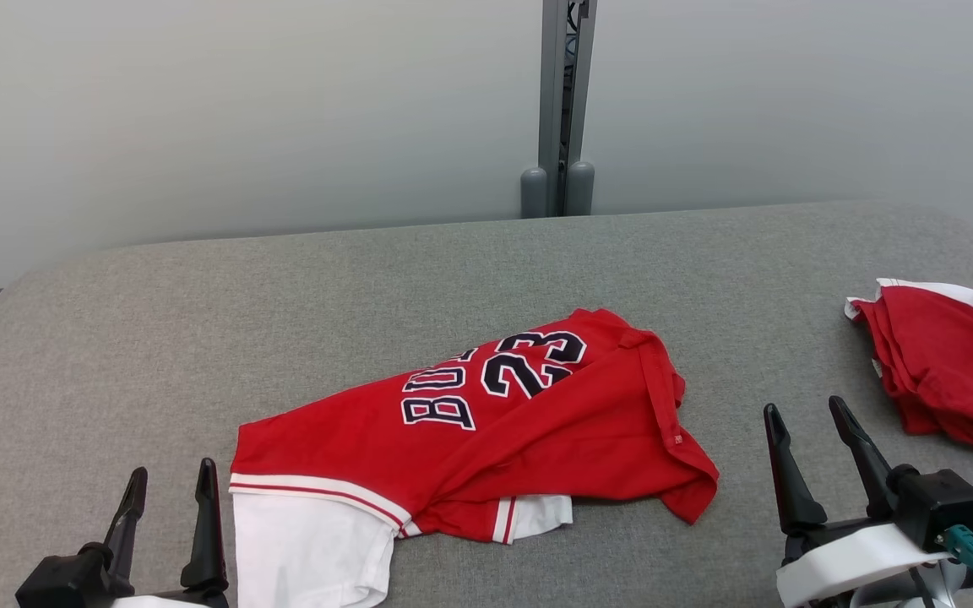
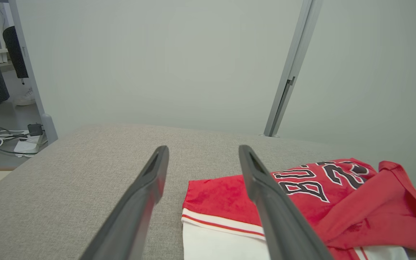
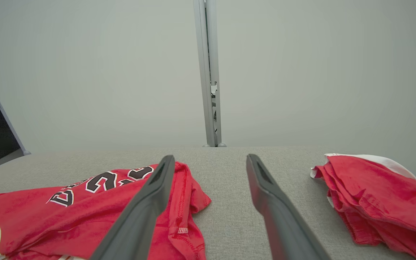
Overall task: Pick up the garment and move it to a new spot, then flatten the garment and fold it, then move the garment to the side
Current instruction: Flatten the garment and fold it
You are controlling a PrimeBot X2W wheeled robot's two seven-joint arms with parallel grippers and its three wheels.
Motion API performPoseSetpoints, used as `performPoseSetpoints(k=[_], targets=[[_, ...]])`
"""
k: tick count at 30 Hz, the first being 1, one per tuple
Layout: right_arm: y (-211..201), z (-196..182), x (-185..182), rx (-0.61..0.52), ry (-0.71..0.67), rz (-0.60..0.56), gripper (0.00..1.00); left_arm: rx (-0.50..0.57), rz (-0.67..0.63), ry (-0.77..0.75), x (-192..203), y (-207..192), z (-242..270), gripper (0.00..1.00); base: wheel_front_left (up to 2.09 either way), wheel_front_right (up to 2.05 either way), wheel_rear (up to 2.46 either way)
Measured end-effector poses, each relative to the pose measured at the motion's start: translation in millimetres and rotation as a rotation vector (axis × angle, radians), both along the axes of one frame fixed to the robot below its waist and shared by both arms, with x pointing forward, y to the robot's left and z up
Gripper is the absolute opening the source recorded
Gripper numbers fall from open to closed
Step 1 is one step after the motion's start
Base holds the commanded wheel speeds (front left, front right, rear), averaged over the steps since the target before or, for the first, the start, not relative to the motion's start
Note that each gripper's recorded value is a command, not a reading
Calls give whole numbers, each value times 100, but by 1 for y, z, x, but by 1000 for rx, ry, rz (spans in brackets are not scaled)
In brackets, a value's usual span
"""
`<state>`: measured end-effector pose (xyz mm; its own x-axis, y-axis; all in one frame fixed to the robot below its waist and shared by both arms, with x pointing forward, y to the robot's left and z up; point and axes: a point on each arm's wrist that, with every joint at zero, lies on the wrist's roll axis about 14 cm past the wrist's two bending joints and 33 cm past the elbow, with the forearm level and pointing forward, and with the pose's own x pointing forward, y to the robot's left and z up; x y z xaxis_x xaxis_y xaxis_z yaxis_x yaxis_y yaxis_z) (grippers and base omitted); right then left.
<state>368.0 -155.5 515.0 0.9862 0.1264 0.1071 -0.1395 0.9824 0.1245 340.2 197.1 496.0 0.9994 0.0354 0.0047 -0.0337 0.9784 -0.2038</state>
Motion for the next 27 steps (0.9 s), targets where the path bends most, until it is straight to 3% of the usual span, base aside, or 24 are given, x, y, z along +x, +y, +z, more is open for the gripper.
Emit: performPoseSetpoints(k=[9,14,27], targets=[[1,-2,-1,0,7,2,100,1,-11,6,0,-3,-4,100,0,0,0],[21,-17,6,-42,86,77,100,-9,-27,41,0,-8,-14,100,0,0,0],[48,-74,41,-181,437,190,100,-111,-179,394,-27,-33,-75,100,0,0,0]])
